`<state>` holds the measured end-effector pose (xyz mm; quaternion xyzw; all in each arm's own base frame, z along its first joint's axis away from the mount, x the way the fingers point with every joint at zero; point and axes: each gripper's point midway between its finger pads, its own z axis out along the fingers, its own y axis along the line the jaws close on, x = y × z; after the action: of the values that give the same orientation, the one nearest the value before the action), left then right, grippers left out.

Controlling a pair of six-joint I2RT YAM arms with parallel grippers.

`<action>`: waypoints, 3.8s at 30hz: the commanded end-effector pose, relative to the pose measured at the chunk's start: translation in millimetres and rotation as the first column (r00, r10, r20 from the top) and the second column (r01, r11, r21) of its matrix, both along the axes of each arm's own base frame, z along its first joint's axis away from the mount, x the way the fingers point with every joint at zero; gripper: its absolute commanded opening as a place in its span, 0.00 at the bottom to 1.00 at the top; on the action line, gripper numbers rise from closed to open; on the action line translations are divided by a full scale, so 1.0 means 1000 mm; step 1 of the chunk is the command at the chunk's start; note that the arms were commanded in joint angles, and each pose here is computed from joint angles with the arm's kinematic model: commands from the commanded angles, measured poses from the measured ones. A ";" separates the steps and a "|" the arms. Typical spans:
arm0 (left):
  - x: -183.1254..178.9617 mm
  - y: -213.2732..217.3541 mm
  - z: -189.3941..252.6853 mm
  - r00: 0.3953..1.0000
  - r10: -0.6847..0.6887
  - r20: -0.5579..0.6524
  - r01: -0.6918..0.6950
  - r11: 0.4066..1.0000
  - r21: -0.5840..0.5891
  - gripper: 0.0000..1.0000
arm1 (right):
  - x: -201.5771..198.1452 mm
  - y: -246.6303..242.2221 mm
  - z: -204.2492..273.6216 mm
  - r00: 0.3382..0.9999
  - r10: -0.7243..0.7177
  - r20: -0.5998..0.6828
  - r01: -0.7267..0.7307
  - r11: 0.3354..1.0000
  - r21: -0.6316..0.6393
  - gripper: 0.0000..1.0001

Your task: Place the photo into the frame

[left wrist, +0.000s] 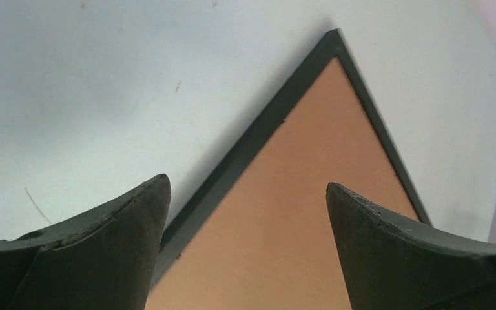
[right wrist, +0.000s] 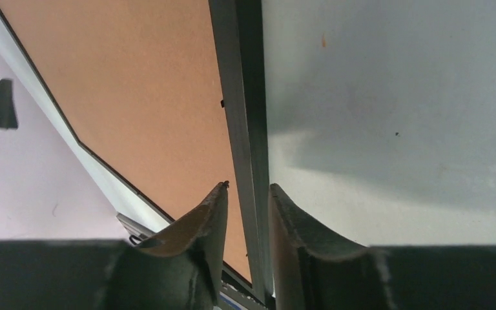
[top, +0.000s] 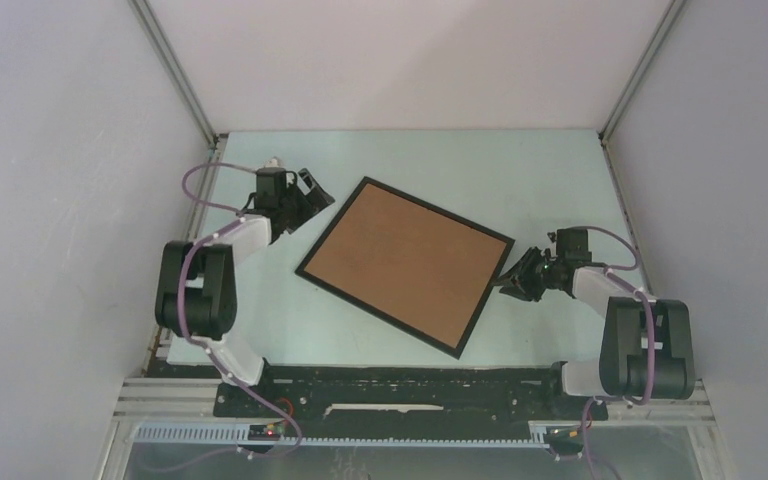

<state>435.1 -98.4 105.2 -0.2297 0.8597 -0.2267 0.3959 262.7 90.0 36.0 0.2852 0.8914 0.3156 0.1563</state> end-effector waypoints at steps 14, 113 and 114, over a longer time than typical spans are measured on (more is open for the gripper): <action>0.026 -0.021 -0.043 0.981 -0.155 -0.117 0.132 0.974 -0.184 0.83 | 0.028 -0.008 -0.010 0.998 -0.027 0.048 0.027 1.000 0.012 0.27; -0.123 -0.023 -0.069 0.979 -0.113 -0.170 0.052 0.943 -0.328 0.92 | 0.067 0.091 0.018 0.947 0.282 0.155 -0.277 0.959 -0.050 0.66; -0.123 -0.023 -0.070 0.979 -0.112 -0.171 0.051 0.943 -0.329 0.92 | 0.068 0.087 0.020 0.951 0.271 0.149 -0.264 0.962 -0.064 0.66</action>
<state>346.7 -95.9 48.7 -0.2751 0.8400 -0.3257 0.3357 320.1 131.8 30.2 0.1852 0.9278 0.2617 0.1909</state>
